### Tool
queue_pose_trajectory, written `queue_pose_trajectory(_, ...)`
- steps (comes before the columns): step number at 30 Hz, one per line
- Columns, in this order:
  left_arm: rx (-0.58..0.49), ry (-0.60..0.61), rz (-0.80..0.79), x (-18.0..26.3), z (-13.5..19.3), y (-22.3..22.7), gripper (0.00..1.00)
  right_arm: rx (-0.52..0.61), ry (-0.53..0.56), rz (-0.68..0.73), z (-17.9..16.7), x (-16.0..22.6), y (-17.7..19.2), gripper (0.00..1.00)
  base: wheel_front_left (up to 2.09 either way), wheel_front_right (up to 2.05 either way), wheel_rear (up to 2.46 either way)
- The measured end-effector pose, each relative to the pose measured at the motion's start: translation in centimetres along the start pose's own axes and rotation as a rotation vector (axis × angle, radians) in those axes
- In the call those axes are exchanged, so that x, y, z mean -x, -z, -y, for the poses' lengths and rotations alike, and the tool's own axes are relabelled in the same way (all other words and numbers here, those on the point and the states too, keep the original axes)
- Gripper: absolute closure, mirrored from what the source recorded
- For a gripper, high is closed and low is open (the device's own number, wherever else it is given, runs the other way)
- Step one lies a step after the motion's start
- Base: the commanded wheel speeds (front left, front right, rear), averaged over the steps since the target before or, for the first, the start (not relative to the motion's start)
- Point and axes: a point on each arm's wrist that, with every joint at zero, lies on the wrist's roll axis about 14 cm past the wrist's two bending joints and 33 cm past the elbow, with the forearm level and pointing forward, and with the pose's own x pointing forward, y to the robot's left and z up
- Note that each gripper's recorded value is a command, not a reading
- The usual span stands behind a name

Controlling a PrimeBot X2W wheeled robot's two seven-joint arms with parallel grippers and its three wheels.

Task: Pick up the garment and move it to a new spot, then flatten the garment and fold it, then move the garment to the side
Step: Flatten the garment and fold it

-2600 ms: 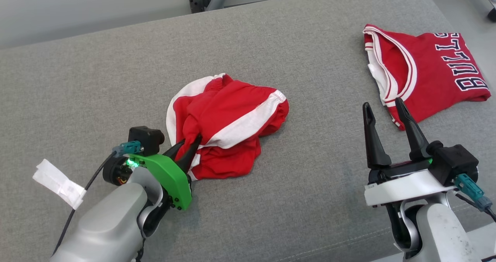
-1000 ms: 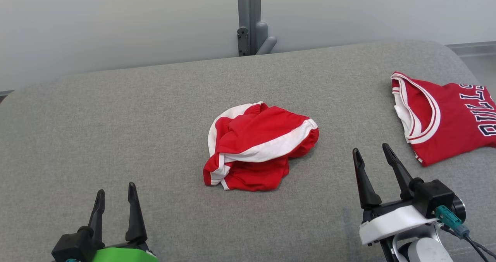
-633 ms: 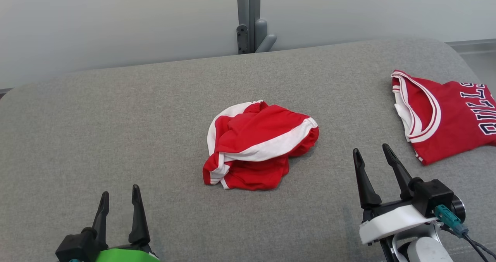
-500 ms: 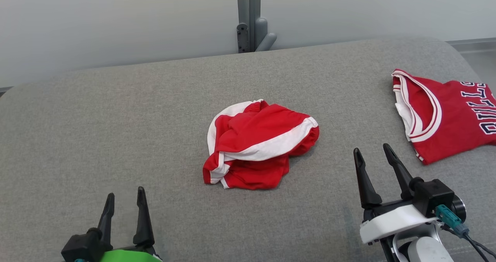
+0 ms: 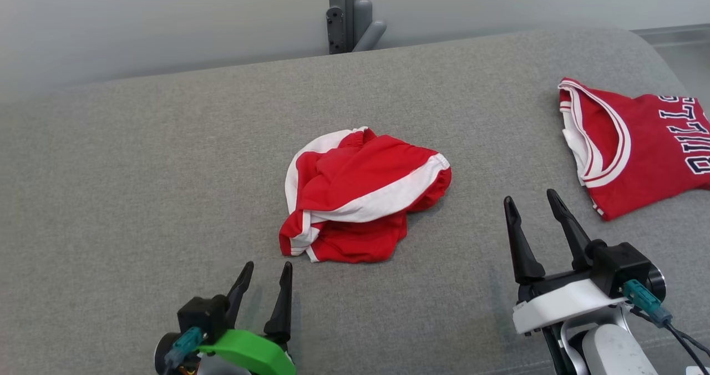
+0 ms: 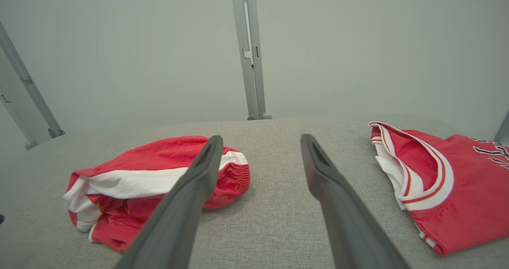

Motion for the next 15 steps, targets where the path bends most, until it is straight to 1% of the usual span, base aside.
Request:
queue_pose_trajectory(3, 0.020, 0.030, -0.061, -1.3, 0.7, 1.6, 0.00, 0.003, 0.011, -0.006, 0.4, -0.2, 0.2, 0.00, 0.00, 0.00, 0.00)
queue_pose_trajectory(6, 0.065, 0.044, -0.108, -2.5, 1.2, 2.8, 0.00, 0.007, 0.026, -0.011, 1.0, -0.4, 0.4, 0.00, 0.00, 0.00, 0.00)
queue_pose_trajectory(12, 0.102, -0.004, -0.179, -4.9, 0.3, 4.7, 0.00, 0.017, 0.065, -0.027, 2.4, -0.5, 1.0, 0.00, 0.00, 0.00, 0.00)
queue_pose_trajectory(15, 0.100, -0.007, -0.223, -5.5, 0.2, 6.0, 0.00, 0.021, 0.081, -0.036, 3.0, -0.4, 1.2, 0.00, 0.00, 0.00, 0.00)
